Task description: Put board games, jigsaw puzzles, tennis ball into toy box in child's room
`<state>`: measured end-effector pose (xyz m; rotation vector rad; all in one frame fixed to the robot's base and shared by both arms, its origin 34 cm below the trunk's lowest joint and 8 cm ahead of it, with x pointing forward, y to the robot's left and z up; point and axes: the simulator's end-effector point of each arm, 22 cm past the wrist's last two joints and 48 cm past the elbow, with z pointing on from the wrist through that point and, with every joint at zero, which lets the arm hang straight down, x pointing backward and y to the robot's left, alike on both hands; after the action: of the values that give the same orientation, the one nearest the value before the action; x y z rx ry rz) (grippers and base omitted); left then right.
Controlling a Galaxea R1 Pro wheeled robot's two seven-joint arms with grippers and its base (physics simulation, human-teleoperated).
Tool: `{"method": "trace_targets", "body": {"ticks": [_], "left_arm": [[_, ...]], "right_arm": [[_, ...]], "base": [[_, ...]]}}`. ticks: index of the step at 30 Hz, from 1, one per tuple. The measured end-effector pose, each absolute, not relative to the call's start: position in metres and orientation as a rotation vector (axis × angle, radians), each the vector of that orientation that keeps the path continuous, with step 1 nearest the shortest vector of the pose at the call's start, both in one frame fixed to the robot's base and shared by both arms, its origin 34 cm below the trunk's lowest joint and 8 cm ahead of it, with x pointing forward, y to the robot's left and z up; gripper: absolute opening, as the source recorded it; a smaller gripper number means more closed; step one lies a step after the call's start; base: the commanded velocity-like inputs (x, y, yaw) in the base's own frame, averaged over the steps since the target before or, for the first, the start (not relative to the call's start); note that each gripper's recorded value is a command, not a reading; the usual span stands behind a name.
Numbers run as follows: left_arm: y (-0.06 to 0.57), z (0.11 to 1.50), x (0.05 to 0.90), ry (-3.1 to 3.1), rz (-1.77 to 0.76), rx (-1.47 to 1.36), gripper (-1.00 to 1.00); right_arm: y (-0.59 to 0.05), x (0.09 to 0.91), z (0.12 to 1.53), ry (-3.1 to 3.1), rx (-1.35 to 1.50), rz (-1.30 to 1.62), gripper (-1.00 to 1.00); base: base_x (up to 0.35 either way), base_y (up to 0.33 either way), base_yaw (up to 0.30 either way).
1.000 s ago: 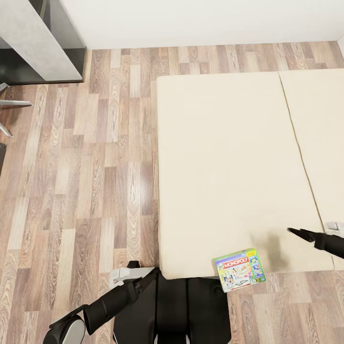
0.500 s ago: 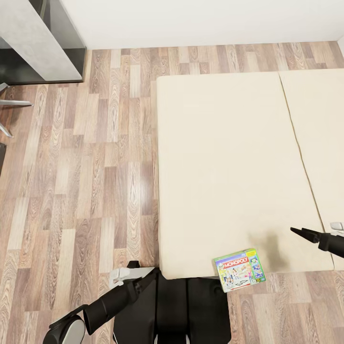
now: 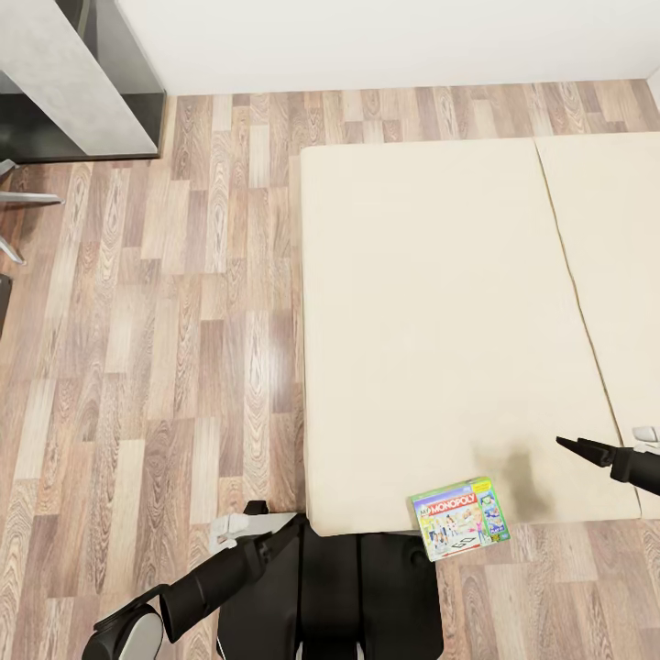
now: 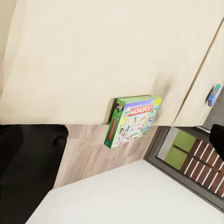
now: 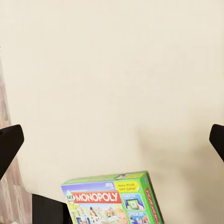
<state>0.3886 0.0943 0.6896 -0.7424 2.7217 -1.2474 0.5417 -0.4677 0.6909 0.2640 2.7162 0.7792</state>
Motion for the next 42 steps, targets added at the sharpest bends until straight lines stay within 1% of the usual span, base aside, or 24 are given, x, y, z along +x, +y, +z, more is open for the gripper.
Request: {"method": "trace_targets", "body": {"ticks": [42], "left_arm": [[0.094, 0.707, 0.407, 2.675, -1.249, -0.694, 1.00]], "right_arm": [[-0.464, 0.562, 0.719, 2.661, 0.221, 0.776, 1.00]], "base": [[0.000, 0.000, 0.000]]}}
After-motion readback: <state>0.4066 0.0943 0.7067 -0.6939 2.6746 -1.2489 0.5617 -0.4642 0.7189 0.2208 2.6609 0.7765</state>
